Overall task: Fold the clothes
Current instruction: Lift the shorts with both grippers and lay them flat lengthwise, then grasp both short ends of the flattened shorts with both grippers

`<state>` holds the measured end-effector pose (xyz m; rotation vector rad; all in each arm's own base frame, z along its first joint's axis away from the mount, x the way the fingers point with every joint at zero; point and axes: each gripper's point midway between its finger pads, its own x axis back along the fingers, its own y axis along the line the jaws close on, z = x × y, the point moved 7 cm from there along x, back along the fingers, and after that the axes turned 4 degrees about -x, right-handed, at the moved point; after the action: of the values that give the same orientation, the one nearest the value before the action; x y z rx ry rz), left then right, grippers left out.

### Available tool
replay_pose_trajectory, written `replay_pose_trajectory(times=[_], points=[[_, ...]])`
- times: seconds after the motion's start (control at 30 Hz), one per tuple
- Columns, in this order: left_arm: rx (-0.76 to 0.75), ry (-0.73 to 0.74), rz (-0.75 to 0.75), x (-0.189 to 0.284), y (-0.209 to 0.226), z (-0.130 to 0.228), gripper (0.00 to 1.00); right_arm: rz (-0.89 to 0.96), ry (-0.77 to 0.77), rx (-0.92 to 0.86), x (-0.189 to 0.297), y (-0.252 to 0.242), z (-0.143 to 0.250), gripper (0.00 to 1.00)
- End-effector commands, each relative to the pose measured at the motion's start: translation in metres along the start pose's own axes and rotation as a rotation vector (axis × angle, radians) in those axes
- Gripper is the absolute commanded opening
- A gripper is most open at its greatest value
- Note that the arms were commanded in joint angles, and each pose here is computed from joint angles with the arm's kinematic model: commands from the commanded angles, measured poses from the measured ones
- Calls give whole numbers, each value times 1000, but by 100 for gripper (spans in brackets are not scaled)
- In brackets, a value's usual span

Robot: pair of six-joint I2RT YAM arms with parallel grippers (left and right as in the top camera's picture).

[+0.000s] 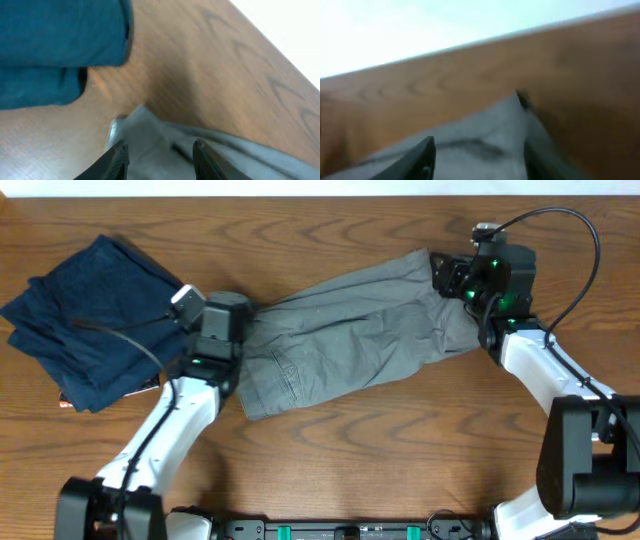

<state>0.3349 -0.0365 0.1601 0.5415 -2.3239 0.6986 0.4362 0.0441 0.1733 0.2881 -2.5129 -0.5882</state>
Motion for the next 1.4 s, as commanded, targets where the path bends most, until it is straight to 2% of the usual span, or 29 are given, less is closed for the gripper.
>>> replay_pose_trajectory(times=[0.0, 0.1, 0.23, 0.4, 0.6, 0.7, 0.8, 0.9, 1.03, 1.07, 1.13, 1.17, 1.27, 1.37], points=[[-46, 160, 97, 12, 0, 6, 44, 91, 66, -34, 13, -13, 4, 50], [-72, 326, 38, 17, 16, 30, 44, 217, 222, -24, 16, -36, 34, 50], [-95, 444, -48, 17, 35, 52, 48, 251, 394, 48, 9, -51, 71, 53], [-104, 482, -82, 13, 41, 60, 53, 363, 545, 7, 5, -76, 109, 47], [-108, 498, -98, 14, 44, 62, 57, 777, 675, -133, 45, -113, 135, 48], [-112, 517, -118, 16, 47, 65, 57, 929, 743, -161, 68, -119, 144, 43], [-119, 543, -143, 19, 52, 68, 57, 1049, 790, -199, 88, -120, 150, 44], [-130, 568, -111, 20, 49, 71, 62, 1040, 797, -205, 94, -115, 147, 47], [-181, 600, 59, 19, 30, 71, 67, 951, 728, -243, 100, -97, 127, 51], [-193, 597, 96, 18, 26, 70, 67, 921, 699, -252, 101, -92, 120, 54], [-209, 586, 159, 17, 18, 68, 68, 846, 624, -261, 104, -80, 104, 68], [-213, 585, 188, 17, 14, 67, 68, 783, 591, -244, 103, -73, 95, 69], [-216, 599, 241, 19, 8, 68, 67, 579, 547, -143, 98, -53, 76, 61], [-234, 613, 244, 20, 6, 73, 67, 541, 552, -100, 97, -50, 74, 54]])
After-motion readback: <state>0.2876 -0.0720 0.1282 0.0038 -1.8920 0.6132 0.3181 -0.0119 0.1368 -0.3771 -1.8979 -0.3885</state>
